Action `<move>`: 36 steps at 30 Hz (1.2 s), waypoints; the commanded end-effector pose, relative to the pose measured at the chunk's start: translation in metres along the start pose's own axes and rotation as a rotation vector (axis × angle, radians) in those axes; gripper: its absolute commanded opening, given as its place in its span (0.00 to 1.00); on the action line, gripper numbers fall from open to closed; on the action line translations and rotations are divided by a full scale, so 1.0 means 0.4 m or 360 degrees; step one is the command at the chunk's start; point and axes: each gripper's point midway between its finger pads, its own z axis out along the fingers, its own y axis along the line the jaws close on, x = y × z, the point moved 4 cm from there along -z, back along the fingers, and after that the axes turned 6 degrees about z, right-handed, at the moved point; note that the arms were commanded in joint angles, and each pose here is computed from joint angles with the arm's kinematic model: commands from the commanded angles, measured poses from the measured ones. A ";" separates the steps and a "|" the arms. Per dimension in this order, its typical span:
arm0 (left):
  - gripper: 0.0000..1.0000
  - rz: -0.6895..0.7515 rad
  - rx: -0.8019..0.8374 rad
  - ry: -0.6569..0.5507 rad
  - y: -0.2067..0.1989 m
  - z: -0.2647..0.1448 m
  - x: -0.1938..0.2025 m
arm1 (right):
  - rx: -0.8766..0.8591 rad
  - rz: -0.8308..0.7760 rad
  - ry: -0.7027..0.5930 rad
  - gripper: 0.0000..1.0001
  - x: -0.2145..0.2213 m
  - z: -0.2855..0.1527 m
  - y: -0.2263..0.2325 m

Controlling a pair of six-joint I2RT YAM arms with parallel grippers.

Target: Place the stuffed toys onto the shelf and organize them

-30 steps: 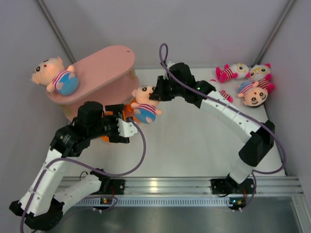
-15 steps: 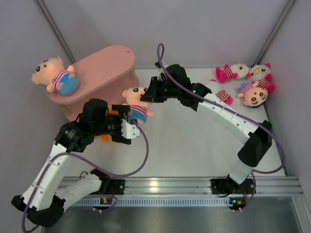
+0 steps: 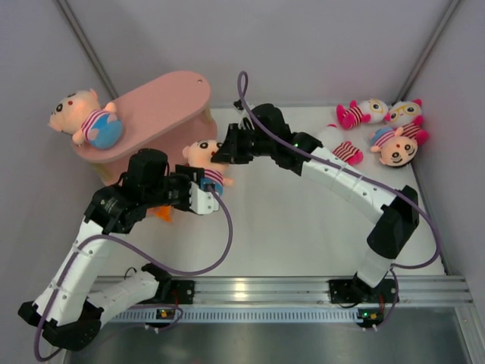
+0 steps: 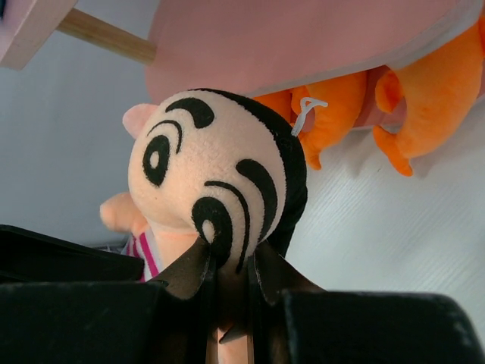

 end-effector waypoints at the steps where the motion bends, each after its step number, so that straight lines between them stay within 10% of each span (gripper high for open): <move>1: 0.58 0.0061 -0.0021 -0.0027 0.014 0.002 -0.009 | -0.0217 -0.0046 -0.0071 0.00 -0.024 -0.033 0.106; 5: 0.11 0.0058 -0.0014 -0.0020 0.018 0.008 -0.007 | -0.0235 -0.0057 -0.0089 0.00 -0.029 -0.048 0.117; 8: 0.02 0.0026 -0.0079 -0.0034 0.059 -0.009 -0.026 | -0.0244 -0.0079 -0.0122 0.04 -0.040 -0.070 0.124; 12: 0.00 -0.0096 -0.0348 -0.0083 0.177 -0.063 -0.077 | -0.0178 -0.0133 -0.0301 0.50 -0.083 -0.143 0.122; 15: 0.00 -0.0148 -0.0642 -0.0112 0.283 -0.124 -0.111 | -0.0032 -0.0189 -0.0493 0.63 -0.123 -0.229 0.104; 25: 0.00 -0.0367 -0.1455 0.0365 0.506 -0.269 -0.046 | 0.0212 -0.0129 -0.0831 0.65 -0.182 -0.455 -0.031; 36: 0.00 -0.0417 -0.1432 0.0628 0.507 -0.258 0.102 | 0.0300 -0.0107 -0.0795 0.64 -0.177 -0.469 -0.096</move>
